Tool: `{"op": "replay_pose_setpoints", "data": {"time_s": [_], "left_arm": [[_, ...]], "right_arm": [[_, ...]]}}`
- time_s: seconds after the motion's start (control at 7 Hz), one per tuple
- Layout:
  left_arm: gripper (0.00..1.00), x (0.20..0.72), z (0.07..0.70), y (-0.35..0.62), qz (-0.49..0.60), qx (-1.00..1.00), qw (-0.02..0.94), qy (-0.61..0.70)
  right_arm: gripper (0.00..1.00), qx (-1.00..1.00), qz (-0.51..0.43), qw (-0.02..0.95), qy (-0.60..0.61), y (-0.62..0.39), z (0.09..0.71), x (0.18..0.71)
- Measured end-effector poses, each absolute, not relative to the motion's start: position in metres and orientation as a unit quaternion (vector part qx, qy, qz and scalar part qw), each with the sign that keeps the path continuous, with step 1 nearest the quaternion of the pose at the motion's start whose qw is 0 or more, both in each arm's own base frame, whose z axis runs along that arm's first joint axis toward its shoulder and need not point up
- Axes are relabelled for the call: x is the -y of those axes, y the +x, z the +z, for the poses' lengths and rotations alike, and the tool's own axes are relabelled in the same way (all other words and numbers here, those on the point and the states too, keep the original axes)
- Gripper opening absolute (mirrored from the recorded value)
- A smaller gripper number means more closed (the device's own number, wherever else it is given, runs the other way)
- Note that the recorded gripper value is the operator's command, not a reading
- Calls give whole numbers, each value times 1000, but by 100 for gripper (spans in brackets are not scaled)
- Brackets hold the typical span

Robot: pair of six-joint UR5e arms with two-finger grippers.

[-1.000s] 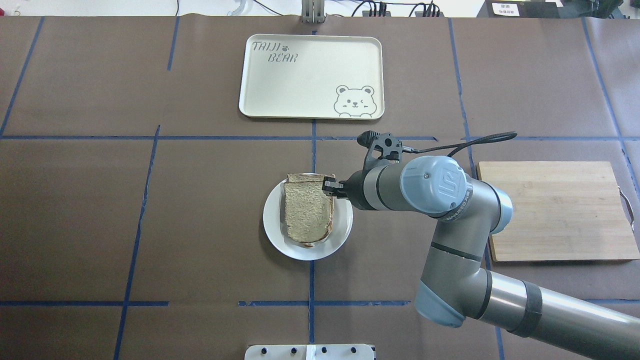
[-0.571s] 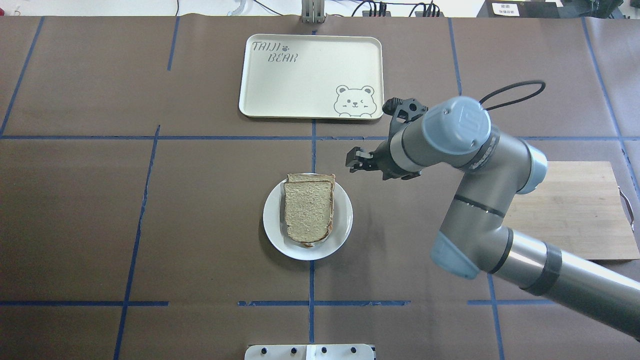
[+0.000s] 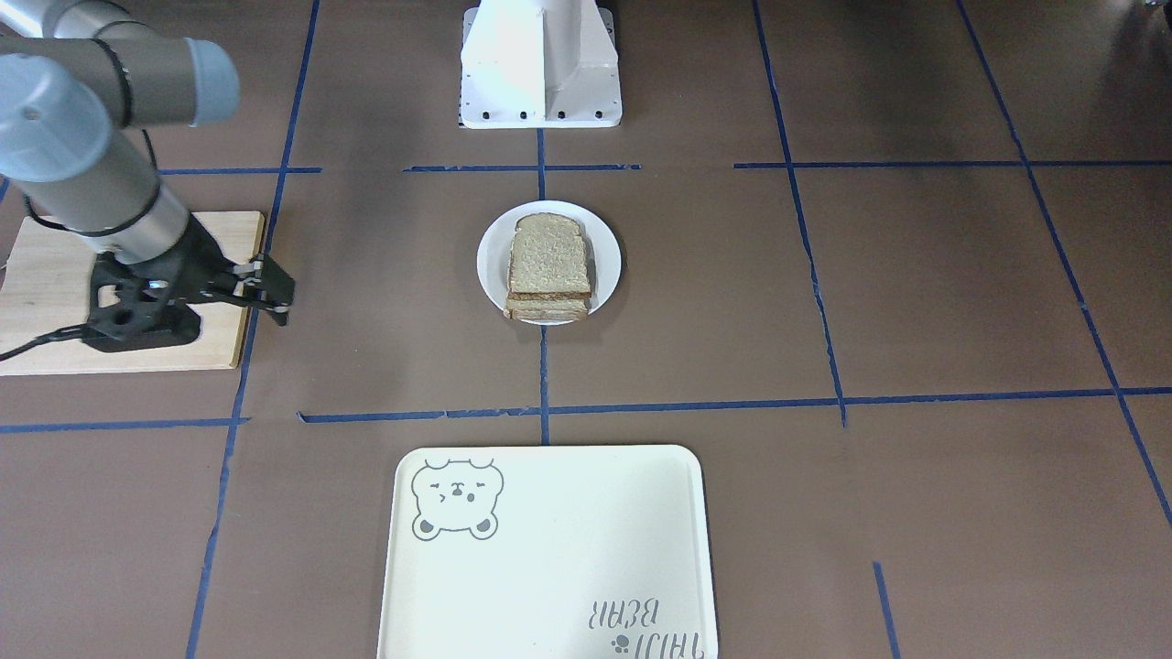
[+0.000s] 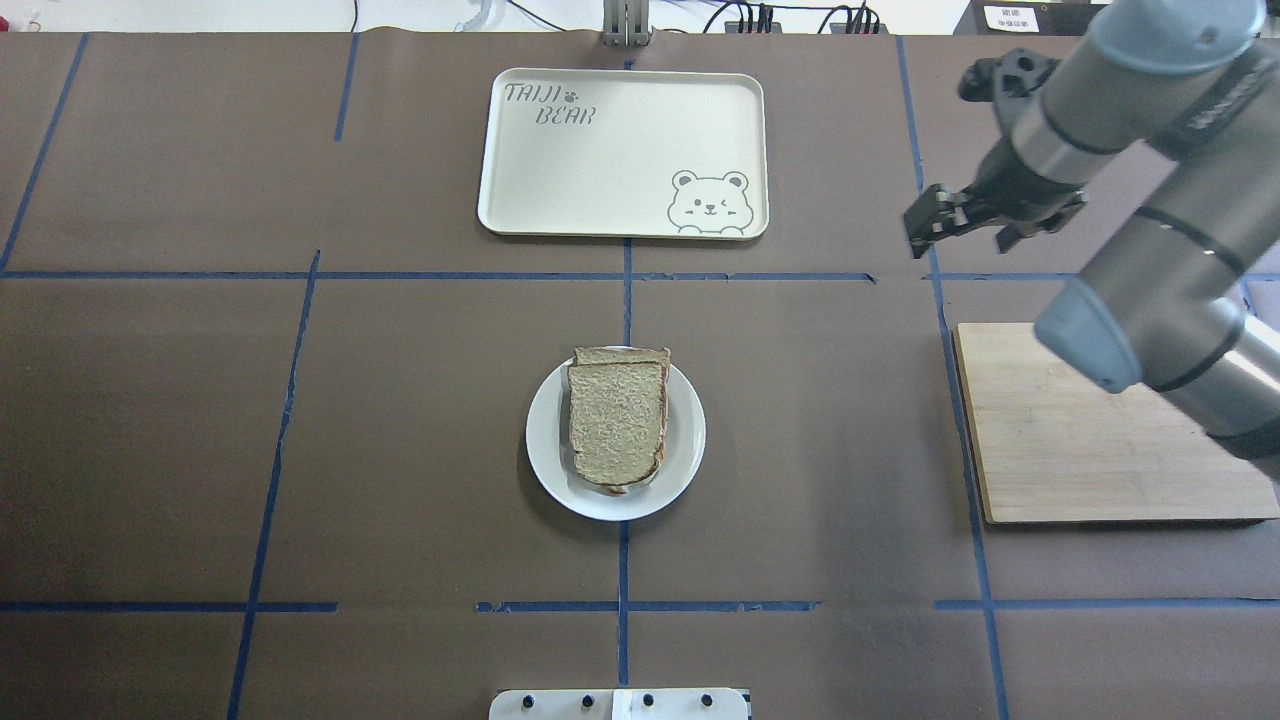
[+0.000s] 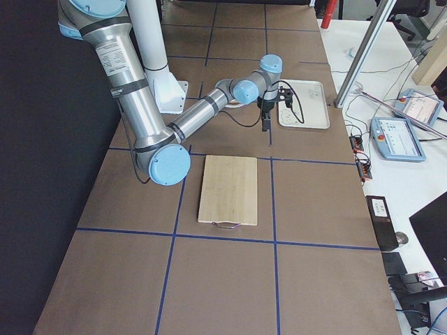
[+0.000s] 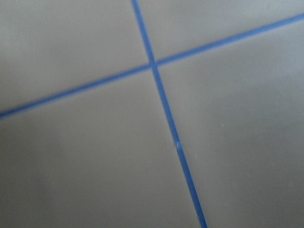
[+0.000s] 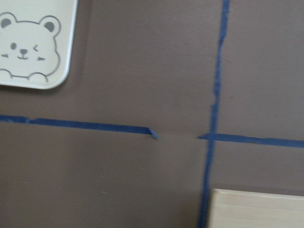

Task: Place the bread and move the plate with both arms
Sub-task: 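Raise the right gripper and withdraw it toward the bamboo board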

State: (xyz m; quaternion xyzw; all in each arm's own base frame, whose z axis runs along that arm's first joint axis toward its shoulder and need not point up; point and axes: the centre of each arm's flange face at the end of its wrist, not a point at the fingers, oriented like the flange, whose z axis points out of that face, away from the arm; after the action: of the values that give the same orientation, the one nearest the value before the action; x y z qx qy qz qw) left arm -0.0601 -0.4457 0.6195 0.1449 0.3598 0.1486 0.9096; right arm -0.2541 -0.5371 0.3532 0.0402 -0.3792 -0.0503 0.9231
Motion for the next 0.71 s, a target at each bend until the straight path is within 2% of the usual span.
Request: {"op": "replay_pose_setpoints", "data": {"time_s": [0.43, 0.71], "left_arm": [[100, 472, 583, -46, 69, -379, 910, 153], [100, 478, 560, 10, 77, -415, 892, 165]], "right_arm": [[100, 342, -153, 926, 49, -68, 484, 479], [100, 352, -161, 921, 47, 22, 555, 417]]}}
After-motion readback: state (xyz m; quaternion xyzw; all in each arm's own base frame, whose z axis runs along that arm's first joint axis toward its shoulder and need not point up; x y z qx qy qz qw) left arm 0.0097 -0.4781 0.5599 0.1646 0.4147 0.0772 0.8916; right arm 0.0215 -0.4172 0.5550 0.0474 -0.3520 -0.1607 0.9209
